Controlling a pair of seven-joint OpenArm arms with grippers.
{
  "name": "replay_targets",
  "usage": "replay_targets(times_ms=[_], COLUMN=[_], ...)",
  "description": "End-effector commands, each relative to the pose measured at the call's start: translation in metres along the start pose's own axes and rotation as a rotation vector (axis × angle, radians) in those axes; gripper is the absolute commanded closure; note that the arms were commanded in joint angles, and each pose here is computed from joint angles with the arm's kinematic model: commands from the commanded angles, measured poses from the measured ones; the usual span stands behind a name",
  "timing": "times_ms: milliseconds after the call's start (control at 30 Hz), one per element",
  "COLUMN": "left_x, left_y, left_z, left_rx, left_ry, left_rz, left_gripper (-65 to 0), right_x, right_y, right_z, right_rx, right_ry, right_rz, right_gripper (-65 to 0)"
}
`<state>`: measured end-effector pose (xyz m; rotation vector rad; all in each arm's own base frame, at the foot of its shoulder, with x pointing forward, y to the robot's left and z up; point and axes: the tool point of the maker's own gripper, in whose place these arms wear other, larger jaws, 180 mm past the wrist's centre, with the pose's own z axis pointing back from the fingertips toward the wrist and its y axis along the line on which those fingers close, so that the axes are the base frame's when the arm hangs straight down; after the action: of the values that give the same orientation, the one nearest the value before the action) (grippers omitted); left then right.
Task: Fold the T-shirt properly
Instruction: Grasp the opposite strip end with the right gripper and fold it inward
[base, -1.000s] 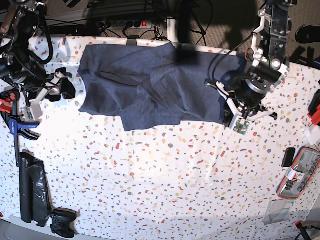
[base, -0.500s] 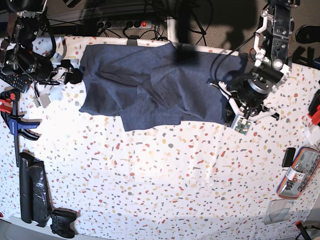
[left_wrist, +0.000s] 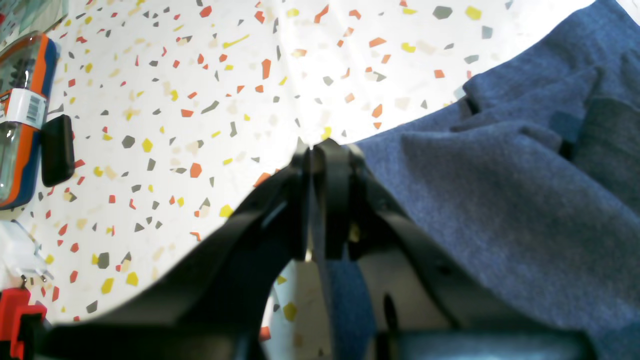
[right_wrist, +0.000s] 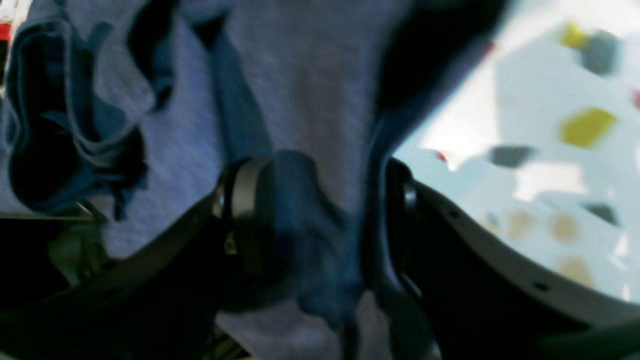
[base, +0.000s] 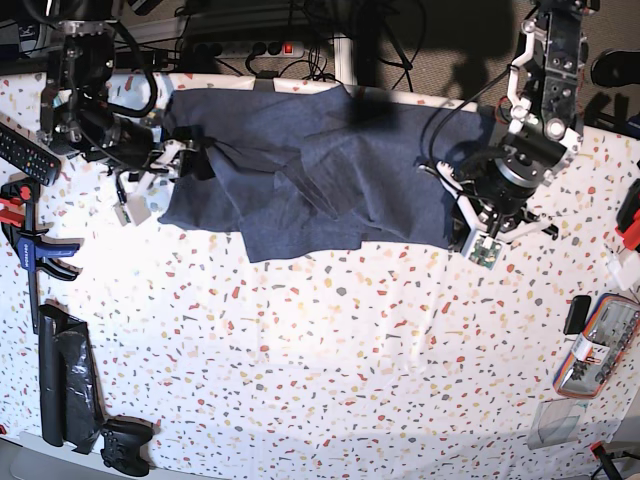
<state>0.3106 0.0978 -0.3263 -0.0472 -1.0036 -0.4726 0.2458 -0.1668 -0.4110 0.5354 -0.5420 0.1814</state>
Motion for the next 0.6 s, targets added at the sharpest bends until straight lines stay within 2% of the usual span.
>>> replay_targets(times_ms=[0, 167, 267, 400, 567], left_x=[0.014, 0.011, 0.008, 0.008, 0.008], left_y=[0.004, 0.003, 0.002, 0.002, 0.002], left_z=[0.002, 0.003, 0.003, 0.003, 0.003], left_rx=[0.010, 0.009, 0.006, 0.006, 0.006], left_ry=[-0.050, -0.043, -0.036, -0.036, -0.035], left_rz=[-0.003, -0.003, -0.001, -0.001, 0.000], left_gripper=[-5.0, -5.0, -5.0, -5.0, -5.0], right_x=[-0.003, 0.006, 0.004, 0.009, -0.001], right_y=[-0.004, -0.015, -0.037, -0.062, -0.064], right_z=[0.003, 0.021, 0.038, 0.056, 0.049], right_rx=[-0.016, -0.032, -0.106, -0.196, -0.184], right_ry=[0.030, 0.018, 0.056, 0.033, 0.044], right_rz=[0.023, 0.026, 0.034, 0.024, -0.016], right_gripper=[-31.2, -31.2, -31.2, -31.2, -31.2])
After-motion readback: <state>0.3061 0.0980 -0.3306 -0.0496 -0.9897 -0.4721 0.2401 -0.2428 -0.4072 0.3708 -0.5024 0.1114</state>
